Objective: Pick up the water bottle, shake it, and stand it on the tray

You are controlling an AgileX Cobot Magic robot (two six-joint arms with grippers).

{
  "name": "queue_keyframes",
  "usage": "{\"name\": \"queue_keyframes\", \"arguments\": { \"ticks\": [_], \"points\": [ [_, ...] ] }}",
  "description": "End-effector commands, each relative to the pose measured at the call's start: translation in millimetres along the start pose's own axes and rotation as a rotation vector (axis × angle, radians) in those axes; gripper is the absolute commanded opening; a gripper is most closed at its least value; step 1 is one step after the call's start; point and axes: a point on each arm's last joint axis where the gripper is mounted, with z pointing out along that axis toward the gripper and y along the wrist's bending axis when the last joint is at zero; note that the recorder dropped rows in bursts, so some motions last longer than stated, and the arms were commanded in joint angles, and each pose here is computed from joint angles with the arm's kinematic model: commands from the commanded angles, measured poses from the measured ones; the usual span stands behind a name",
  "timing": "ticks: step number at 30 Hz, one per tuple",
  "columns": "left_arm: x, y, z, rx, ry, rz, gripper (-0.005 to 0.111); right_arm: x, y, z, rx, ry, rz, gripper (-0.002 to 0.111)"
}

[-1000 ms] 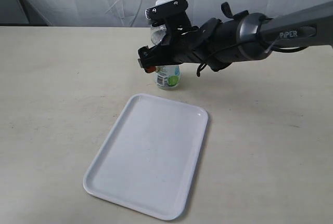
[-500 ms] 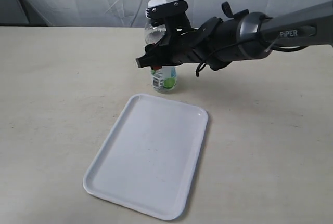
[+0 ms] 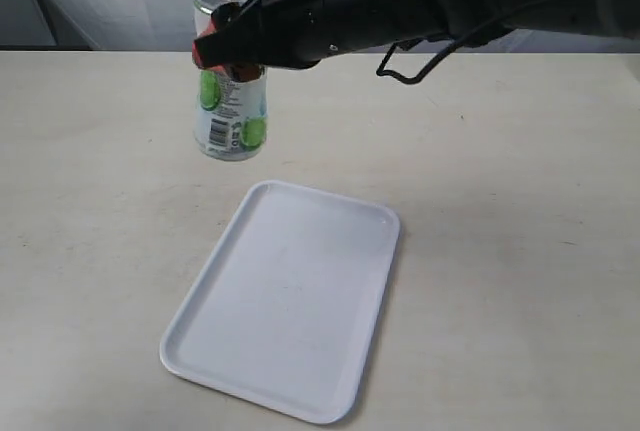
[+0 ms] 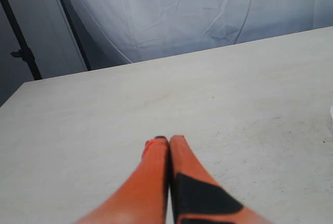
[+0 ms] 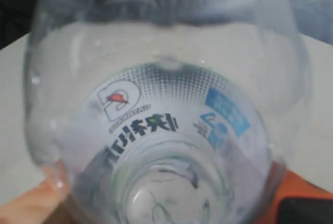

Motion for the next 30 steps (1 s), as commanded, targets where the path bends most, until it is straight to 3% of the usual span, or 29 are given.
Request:
{"name": "queue_keyframes", "arguments": {
  "ticks": [1, 4, 5, 6, 7, 8, 9, 11, 12, 14, 15, 17, 18, 19, 22, 23, 26, 28, 30],
  "points": [
    [0, 0.0, 0, -0.002, -0.014, 0.0, 0.0, 4, 3, -18, 0.165, -0.019, -0.018, -0.001],
    [0, 0.0, 0, -0.002, -0.014, 0.0, 0.0, 12, -5, -22, 0.244, -0.037, 0.205, -0.001],
    [0, 0.0, 0, -0.002, -0.014, 0.0, 0.0, 24, 11, -18, 0.204, 0.093, 0.18, -0.001],
    [0, 0.0, 0, -0.002, -0.014, 0.0, 0.0, 28, 23, -17, 0.168, 0.149, 0.104, -0.001],
    [0, 0.0, 0, -0.002, -0.014, 0.0, 0.0, 35, 43, -19, 0.096, 0.25, -0.234, -0.001],
    [0, 0.0, 0, -0.002, -0.014, 0.0, 0.0, 36, 43, -19, 0.117, 0.267, -0.321, -0.001],
    [0, 0.0, 0, -0.002, -0.014, 0.0, 0.0, 30, 26, -22, 0.263, 0.226, -0.257, -0.001],
    [0, 0.0, 0, -0.002, -0.014, 0.0, 0.0, 29, 9, -28, 0.426, 0.167, 0.092, -0.001],
    [0, 0.0, 0, -0.002, -0.014, 0.0, 0.0, 30, 15, -27, 0.408, 0.182, 0.108, -0.001],
    [0, 0.0, 0, -0.002, -0.014, 0.0, 0.0, 38, 75, -26, 0.117, 0.283, -0.234, -0.001],
    [0, 0.0, 0, -0.002, -0.014, 0.0, 0.0, 38, 85, -25, 0.089, 0.275, -0.31, -0.001],
    [0, 0.0, 0, -0.002, -0.014, 0.0, 0.0, 30, 55, -23, 0.294, 0.193, -0.176, -0.001],
    [0, 0.0, 0, -0.002, -0.014, 0.0, 0.0, 29, 39, -24, 0.384, 0.134, 0.079, -0.001],
    [0, 0.0, 0, -0.002, -0.014, 0.0, 0.0, 31, 40, -22, 0.363, 0.124, 0.144, -0.001],
    [0, 0.0, 0, -0.002, -0.014, 0.0, 0.0, 38, 101, -27, 0.09, 0.178, -0.112, -0.001],
    [0, 0.0, 0, -0.002, -0.014, 0.0, 0.0, 36, 100, -28, 0.102, 0.161, -0.114, -0.001],
    [0, 0.0, 0, -0.002, -0.014, 0.0, 0.0, 23, 60, -38, 0.295, 0.079, 0.06, -0.001],
    [0, 0.0, 0, -0.002, -0.014, 0.0, 0.0, 20, 25, -52, 0.535, 0.067, 0.142, -0.001],
    [0, 0.0, 0, -0.002, -0.014, 0.0, 0.0, 24, 16, -63, 0.682, 0.094, 0.2, -0.001]
  ]
}}
